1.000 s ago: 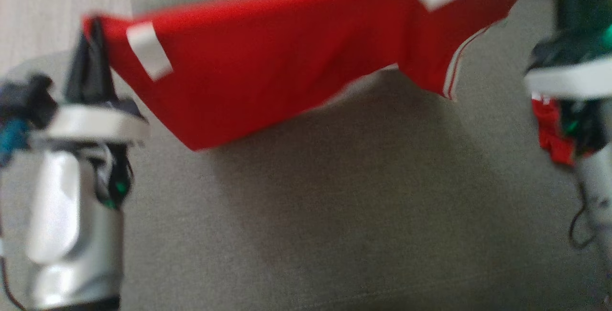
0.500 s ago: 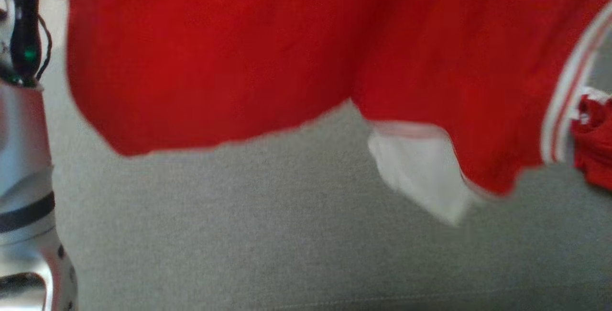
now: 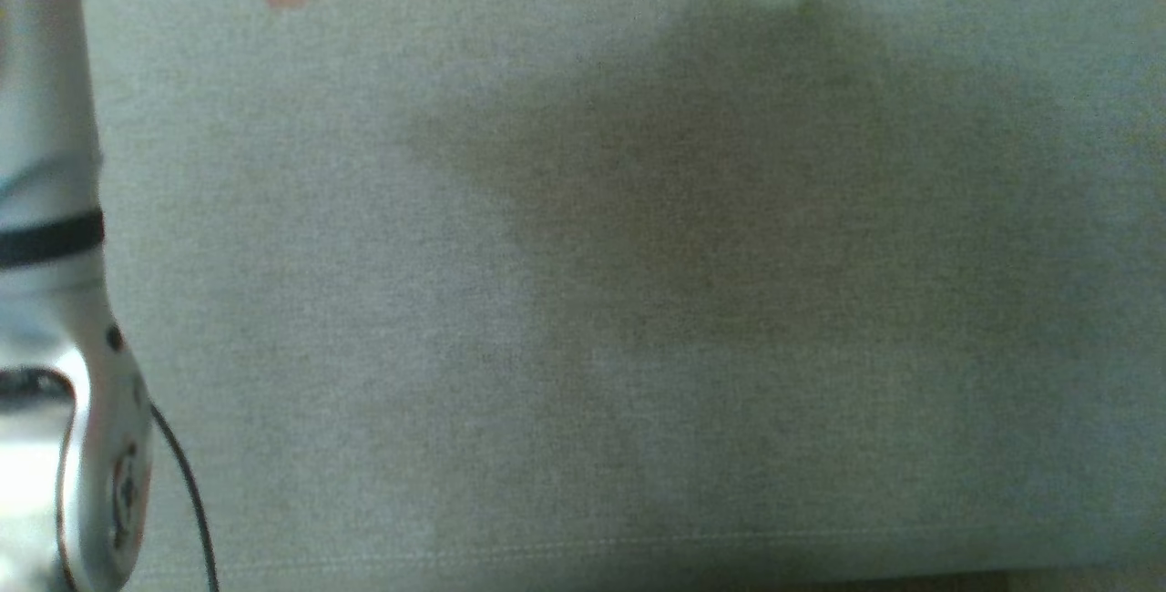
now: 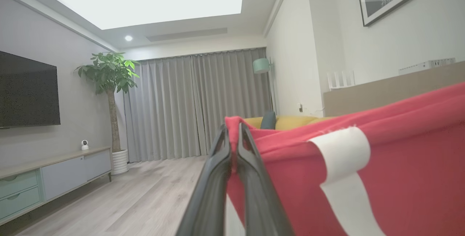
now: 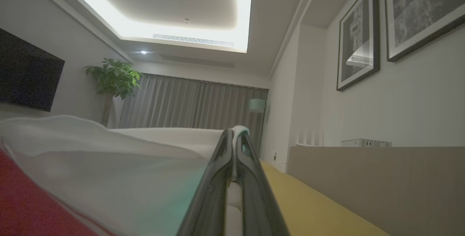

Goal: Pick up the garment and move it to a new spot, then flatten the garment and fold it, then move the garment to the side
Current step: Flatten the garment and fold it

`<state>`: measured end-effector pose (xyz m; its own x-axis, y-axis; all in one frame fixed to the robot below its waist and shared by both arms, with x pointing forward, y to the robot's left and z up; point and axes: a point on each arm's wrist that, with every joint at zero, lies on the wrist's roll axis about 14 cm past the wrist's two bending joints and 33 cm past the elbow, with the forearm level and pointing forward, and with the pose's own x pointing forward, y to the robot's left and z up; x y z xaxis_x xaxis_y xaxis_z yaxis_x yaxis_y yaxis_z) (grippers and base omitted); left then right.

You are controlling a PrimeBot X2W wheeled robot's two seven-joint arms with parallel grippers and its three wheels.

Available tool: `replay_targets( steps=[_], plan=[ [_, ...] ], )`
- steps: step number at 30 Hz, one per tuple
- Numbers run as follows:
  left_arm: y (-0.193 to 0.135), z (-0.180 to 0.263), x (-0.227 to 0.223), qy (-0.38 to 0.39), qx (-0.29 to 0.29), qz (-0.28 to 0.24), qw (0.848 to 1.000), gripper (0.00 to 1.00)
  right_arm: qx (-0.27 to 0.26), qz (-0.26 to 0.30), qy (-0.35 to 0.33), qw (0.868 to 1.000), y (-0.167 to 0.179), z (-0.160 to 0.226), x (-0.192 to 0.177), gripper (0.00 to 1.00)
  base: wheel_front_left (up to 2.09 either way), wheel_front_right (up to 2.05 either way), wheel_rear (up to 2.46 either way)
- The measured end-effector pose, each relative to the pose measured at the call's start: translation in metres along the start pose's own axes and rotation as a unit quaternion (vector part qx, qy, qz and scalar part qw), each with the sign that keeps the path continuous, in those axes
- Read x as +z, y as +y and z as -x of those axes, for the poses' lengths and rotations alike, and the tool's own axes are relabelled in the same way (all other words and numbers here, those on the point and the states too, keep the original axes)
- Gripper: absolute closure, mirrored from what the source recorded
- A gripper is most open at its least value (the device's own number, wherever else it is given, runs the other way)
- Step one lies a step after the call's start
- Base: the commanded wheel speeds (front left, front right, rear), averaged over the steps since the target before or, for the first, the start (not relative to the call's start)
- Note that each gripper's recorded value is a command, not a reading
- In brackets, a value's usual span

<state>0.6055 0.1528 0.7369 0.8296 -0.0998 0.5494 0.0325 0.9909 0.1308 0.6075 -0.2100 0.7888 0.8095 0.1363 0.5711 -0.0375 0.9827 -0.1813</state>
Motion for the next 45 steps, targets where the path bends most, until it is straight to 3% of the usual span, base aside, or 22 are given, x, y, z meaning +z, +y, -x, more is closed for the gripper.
replay_targets(
  steps=[4, 9, 12, 17, 21, 35, 39, 41, 45],
  plan=[
    [-0.005, 0.0, -0.026, 0.033, 0.012, 0.028, 0.999, 1.0, -0.01, -0.007, 0.037, 0.999, -0.001, 0.006, -0.031, 1.0, 0.0, 0.0, 0.0],
    [-0.012, 0.05, -0.101, 0.145, 0.02, 0.056, 0.988, 1.0, -0.004, -0.038, 0.129, 0.991, 0.017, 0.055, -0.098, 1.0, 0.0, 0.0, 0.0],
    [-0.024, 0.116, -0.156, 0.24, 0.036, 0.093, 0.966, 1.0, -0.001, -0.077, 0.219, 0.973, 0.037, 0.119, -0.154, 1.0, 0.0, 0.0, 0.0],
    [-0.037, 0.234, -0.201, 0.36, 0.068, 0.126, 0.922, 1.0, -0.009, -0.146, 0.35, 0.925, 0.07, 0.246, -0.208, 1.0, 0.0, 0.0, 0.0],
    [-0.04, 0.298, -0.206, 0.41, 0.088, 0.141, 0.897, 1.0, -0.016, -0.196, 0.393, 0.898, 0.093, 0.311, -0.206, 1.0, 0.0, 0.0, 0.0],
    [-0.034, 0.388, -0.162, 0.438, 0.122, 0.152, 0.878, 1.0, -0.025, -0.262, 0.47, 0.843, 0.122, 0.452, -0.155, 1.0, 0.0, 0.0, 0.0],
    [-0.038, 0.406, -0.156, 0.446, 0.122, 0.156, 0.873, 1.0, -0.046, -0.269, 0.47, 0.84, 0.113, 0.468, -0.144, 1.0, 0.0, 0.0, 0.0],
    [-0.04, 0.409, -0.154, 0.447, 0.119, 0.156, 0.873, 1.0, -0.053, -0.271, 0.456, 0.846, 0.107, 0.461, -0.14, 1.0, 0.0, 0.0, 0.0],
    [-0.04, 0.382, -0.148, 0.415, 0.114, 0.161, 0.888, 1.0, -0.051, -0.266, 0.416, 0.868, 0.099, 0.425, -0.135, 1.0, 0.0, 0.0, 0.0]
  ],
)
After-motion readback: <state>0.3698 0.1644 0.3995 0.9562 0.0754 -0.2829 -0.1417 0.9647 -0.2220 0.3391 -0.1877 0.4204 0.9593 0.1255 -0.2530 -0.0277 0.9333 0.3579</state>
